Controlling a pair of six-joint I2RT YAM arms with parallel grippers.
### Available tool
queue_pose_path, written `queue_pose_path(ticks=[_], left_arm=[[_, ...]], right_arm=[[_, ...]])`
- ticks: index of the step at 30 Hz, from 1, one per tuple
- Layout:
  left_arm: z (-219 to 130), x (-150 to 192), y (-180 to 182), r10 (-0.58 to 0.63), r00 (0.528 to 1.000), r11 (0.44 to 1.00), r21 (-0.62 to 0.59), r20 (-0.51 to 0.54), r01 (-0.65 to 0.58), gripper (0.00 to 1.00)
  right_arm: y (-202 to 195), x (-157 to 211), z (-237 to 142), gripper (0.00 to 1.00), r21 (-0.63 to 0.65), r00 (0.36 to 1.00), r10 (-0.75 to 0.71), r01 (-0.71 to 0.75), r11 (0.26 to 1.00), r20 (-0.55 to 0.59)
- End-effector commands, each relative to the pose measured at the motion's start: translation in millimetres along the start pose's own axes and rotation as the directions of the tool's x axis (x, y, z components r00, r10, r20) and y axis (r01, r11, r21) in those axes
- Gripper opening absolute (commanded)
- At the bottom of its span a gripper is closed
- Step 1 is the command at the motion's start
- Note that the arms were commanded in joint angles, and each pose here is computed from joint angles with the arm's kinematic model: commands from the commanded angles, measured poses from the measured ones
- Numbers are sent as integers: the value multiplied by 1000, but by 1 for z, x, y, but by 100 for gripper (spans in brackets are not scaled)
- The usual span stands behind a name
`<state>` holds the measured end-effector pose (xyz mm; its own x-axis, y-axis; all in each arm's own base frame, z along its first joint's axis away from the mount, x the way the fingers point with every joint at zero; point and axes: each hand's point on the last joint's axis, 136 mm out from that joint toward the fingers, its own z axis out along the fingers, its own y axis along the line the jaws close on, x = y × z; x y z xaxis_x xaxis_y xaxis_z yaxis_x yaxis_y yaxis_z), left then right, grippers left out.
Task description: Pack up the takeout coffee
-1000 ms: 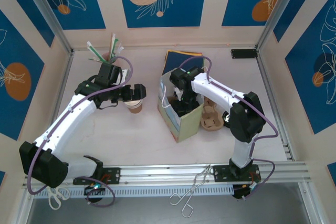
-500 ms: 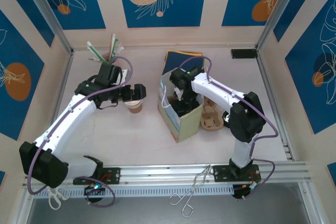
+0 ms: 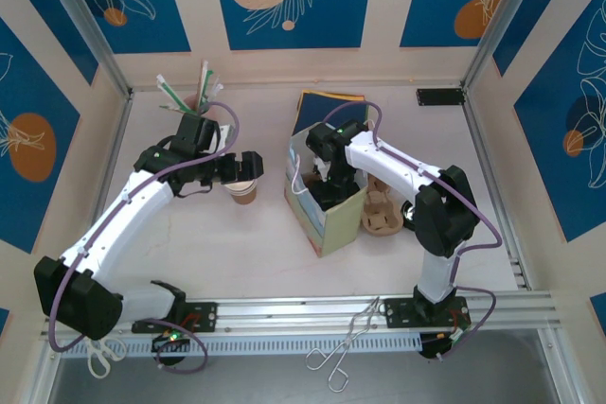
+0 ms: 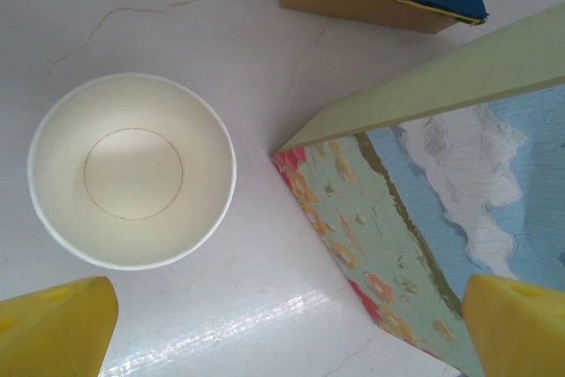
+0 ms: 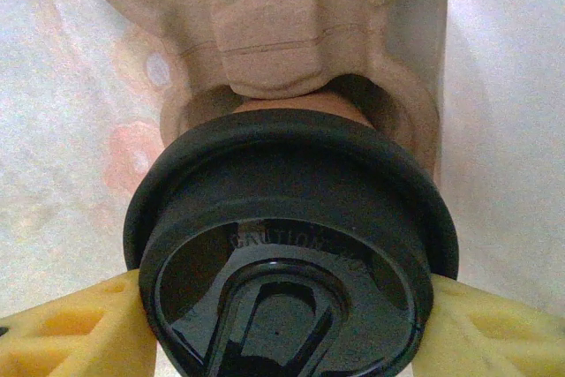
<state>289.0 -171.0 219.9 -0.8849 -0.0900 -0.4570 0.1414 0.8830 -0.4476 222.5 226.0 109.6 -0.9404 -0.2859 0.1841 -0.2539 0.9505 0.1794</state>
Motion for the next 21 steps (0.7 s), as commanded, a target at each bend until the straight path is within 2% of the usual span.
queue_pose_path(ticks=[1, 21], left_arm=[[-5, 2, 1, -3, 1000, 1000, 13, 3, 3, 100], [-6, 3, 1, 1, 1000, 1000, 16, 5, -1, 100]], right_arm=[[-16, -8, 45, 64, 61, 997, 37, -32, 998, -70], [-13, -9, 33, 65, 58, 998, 33, -30, 998, -48]])
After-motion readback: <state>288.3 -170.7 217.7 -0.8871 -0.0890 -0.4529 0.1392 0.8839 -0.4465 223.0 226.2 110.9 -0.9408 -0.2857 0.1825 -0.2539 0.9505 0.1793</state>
